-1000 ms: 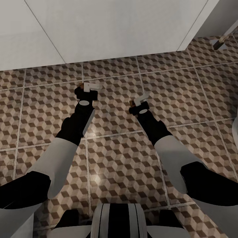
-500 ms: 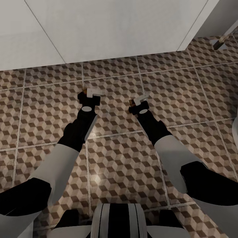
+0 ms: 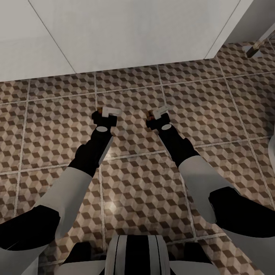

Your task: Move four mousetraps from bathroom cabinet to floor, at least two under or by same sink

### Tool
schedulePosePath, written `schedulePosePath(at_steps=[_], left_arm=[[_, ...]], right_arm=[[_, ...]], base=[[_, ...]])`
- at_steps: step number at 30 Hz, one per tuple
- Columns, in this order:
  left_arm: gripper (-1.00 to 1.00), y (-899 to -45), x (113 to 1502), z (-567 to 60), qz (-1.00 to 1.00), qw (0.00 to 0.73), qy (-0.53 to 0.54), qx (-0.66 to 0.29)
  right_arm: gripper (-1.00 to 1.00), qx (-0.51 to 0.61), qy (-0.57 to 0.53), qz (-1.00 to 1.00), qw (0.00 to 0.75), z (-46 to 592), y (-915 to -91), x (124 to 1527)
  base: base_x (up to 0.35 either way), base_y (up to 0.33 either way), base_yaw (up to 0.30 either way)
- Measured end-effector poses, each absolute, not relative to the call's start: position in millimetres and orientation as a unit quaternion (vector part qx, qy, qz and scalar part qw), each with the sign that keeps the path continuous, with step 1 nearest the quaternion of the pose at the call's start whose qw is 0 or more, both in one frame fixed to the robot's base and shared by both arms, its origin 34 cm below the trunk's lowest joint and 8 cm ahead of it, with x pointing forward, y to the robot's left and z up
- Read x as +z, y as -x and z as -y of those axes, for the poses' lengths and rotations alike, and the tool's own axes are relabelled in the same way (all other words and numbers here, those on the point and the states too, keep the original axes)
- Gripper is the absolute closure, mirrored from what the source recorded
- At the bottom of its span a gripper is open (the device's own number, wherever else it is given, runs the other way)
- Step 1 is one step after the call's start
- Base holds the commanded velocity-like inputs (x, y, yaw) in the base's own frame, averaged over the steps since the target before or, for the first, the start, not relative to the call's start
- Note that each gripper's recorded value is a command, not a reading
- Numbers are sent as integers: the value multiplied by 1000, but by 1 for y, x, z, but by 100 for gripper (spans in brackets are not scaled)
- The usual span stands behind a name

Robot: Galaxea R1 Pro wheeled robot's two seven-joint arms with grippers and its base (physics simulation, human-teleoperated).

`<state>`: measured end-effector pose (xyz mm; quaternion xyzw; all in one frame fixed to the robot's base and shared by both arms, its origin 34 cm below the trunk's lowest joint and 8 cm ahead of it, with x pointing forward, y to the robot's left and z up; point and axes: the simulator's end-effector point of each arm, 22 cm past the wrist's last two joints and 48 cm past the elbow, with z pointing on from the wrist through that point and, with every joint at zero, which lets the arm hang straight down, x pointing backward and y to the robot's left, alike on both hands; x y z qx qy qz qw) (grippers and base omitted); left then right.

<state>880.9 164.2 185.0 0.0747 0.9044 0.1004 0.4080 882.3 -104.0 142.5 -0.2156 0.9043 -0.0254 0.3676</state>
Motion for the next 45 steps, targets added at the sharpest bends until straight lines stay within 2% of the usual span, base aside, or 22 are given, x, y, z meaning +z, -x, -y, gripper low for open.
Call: schedulePosePath(at_steps=[19,36,45], left_arm=[[100,-877,180,-163,-908,402,-71,96],[100,-876,178,-164,-909,400,-72,97],[100,-876,177,-163,-909,399,-72,96]], right_arm=[[100,-14,216,-893,395,97,-890,152],[100,-14,217,-892,395,96,-890,152],[100,-14,217,-893,395,96,-890,152]], base=[[2,0,0],[172,0,0],[45,0,0]])
